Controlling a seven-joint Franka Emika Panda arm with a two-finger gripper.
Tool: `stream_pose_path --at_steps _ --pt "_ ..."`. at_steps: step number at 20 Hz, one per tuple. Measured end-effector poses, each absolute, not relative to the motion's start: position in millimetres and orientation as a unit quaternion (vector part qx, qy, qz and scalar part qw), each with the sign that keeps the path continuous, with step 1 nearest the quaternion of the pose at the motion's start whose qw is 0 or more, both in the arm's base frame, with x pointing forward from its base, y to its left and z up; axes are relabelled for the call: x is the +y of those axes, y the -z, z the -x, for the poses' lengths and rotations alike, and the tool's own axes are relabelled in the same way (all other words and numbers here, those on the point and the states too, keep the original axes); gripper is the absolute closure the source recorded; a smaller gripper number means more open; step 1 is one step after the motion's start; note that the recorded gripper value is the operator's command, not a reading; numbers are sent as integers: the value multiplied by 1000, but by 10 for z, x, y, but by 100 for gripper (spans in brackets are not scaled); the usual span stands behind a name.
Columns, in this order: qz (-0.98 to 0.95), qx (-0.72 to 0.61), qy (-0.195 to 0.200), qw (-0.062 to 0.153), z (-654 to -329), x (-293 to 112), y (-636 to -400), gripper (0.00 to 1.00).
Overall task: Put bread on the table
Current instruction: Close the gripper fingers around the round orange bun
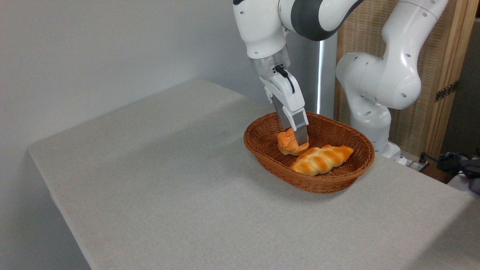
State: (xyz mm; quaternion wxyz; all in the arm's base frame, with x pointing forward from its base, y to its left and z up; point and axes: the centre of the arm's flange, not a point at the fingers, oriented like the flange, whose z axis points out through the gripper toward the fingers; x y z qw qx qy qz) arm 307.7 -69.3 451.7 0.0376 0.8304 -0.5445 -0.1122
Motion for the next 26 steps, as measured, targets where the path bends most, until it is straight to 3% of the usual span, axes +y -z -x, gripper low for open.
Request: stream_pose_path --at_steps 15,19,23,26 --pt "-832 -541 111 53 -3063 -714 -4393 0" --pt "-833 -541 104 50 -3054 -712 -4237 0" --pt "-832 -542 104 51 -3046 -724 -4213 18" --pt "-832 -543 104 51 -3046 -725 -4213 38"
